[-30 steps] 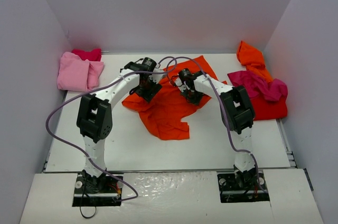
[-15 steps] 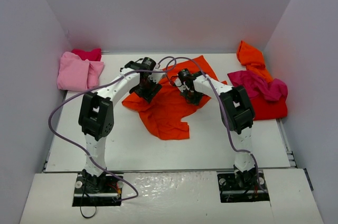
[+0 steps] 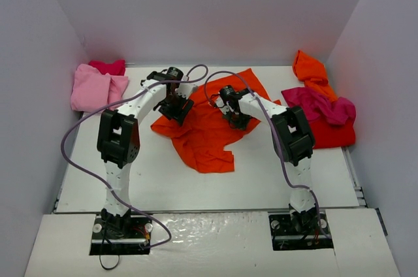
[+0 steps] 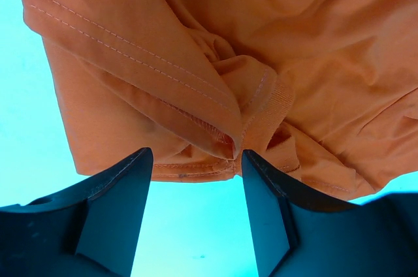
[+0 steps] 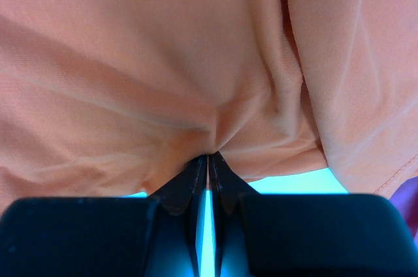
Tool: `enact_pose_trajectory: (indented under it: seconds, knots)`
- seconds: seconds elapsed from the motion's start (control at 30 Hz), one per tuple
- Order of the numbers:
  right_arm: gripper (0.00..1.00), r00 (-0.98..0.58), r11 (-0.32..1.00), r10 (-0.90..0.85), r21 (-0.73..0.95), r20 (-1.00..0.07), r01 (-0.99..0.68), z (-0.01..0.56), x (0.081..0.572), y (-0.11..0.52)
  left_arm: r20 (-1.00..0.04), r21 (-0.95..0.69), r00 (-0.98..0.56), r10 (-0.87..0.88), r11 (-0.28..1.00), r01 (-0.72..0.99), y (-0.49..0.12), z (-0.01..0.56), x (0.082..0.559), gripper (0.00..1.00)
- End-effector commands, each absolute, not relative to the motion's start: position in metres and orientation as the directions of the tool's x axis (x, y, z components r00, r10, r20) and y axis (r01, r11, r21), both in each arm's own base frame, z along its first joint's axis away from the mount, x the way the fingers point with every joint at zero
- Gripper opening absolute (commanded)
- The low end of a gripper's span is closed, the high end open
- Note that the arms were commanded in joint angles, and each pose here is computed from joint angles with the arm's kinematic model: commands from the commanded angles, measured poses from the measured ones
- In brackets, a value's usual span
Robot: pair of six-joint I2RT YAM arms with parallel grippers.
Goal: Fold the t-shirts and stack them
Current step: Flatten out the tshirt
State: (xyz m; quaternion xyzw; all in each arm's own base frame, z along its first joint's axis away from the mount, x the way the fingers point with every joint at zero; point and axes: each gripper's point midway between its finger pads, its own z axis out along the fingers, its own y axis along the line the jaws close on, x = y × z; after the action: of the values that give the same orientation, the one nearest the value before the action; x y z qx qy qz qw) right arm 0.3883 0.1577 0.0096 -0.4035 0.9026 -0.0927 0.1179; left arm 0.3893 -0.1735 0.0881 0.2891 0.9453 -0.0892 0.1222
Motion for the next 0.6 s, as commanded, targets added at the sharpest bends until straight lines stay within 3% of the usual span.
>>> enact_pose_trajectory:
  seconds: [0.0, 0.57]
  knots:
    - [0.04, -0.651, 0.652, -0.752, -0.260, -0.104, -0.712, 0.006, 0.380, 0.151, -0.324, -0.117, -0.797, 0.510, 0.814, 0.569, -0.179, 0.108, 0.393, 0.53]
    - [0.04, -0.651, 0.651, -0.752, -0.265, -0.099, -0.711, 0.005, 0.379, 0.150, -0.271, -0.273, -0.830, 0.488, 0.788, 0.552, -0.191, 0.092, 0.386, 0.53]
